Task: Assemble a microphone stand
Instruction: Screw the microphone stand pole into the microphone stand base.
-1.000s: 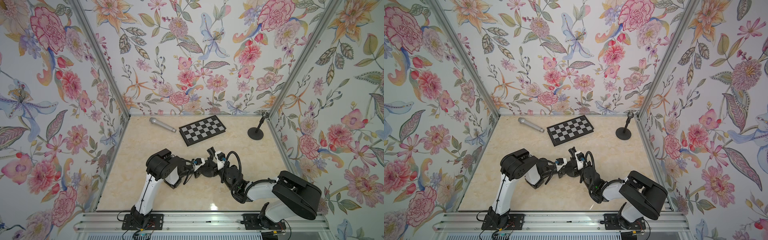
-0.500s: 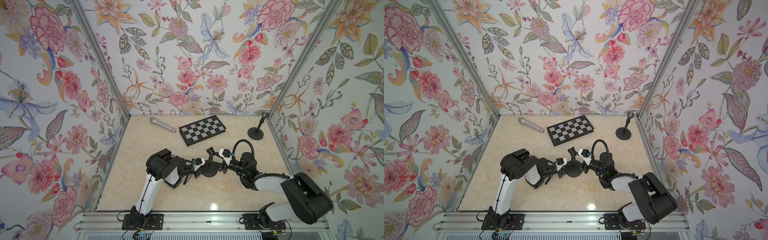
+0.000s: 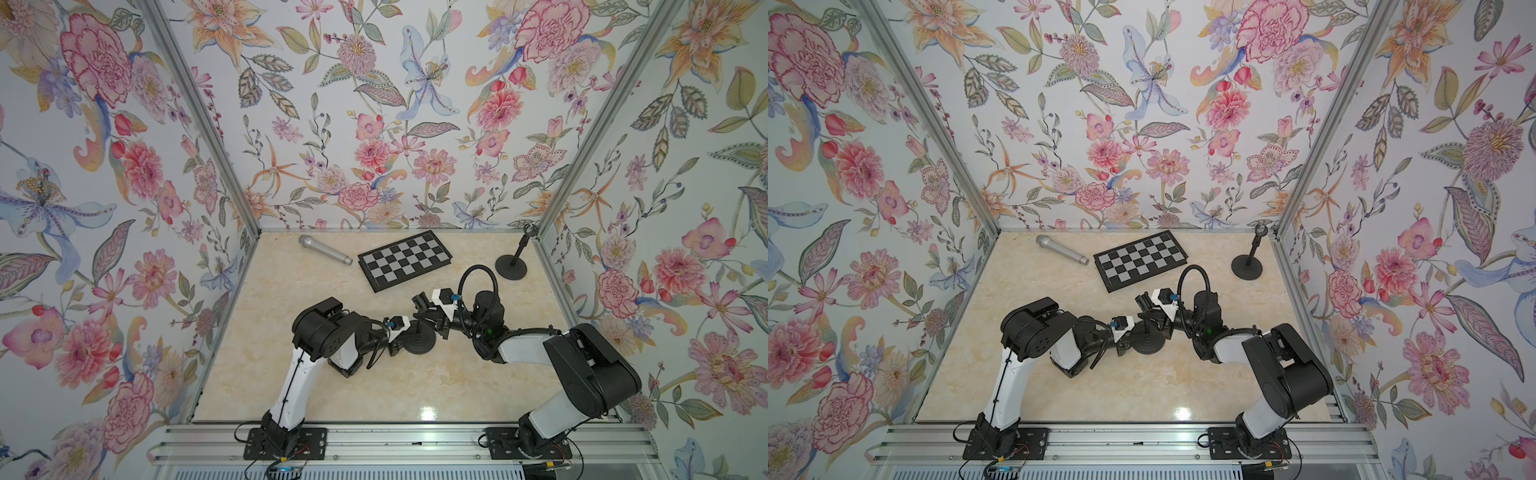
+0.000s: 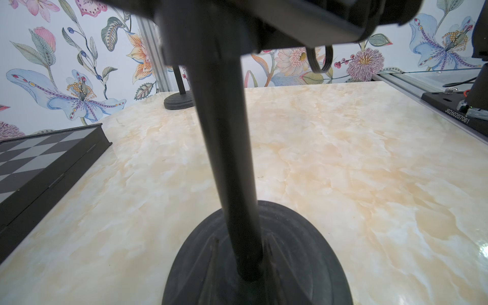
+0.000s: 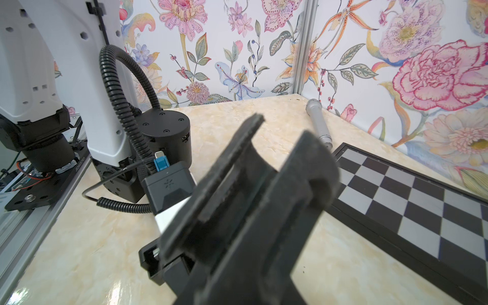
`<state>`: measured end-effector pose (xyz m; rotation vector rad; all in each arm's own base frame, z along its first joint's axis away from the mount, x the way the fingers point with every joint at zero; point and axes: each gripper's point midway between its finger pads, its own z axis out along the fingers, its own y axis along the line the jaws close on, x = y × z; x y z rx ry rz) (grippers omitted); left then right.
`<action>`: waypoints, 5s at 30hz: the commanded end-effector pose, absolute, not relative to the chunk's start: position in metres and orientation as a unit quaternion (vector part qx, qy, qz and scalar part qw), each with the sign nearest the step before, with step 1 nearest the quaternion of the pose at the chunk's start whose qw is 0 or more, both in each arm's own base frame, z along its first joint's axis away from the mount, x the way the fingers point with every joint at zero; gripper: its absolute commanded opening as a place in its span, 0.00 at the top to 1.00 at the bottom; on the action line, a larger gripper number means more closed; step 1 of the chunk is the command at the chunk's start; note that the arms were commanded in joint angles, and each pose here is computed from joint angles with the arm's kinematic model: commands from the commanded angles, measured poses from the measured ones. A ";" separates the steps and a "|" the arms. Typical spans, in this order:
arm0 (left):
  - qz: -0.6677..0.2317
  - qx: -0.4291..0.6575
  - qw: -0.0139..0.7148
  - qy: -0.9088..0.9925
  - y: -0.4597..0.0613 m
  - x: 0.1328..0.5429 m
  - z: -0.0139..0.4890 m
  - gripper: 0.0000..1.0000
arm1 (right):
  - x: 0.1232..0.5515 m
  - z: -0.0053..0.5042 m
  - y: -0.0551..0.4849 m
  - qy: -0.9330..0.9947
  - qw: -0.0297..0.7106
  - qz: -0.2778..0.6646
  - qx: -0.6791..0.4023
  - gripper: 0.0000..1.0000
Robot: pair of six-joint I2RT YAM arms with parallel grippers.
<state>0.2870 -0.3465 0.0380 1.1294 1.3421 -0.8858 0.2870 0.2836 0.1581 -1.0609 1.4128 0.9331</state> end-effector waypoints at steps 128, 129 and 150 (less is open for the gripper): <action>-0.312 0.457 0.589 0.589 -0.323 0.291 0.003 0.65 | 0.260 0.133 0.299 0.682 0.608 0.255 -0.317 0.43; -0.314 0.457 0.588 0.589 -0.323 0.290 0.003 0.65 | 0.257 0.135 0.297 0.673 0.599 0.275 -0.334 0.42; -0.323 0.467 0.584 0.580 -0.326 0.287 0.002 0.65 | 0.263 0.174 0.287 0.524 0.447 0.503 -0.521 0.57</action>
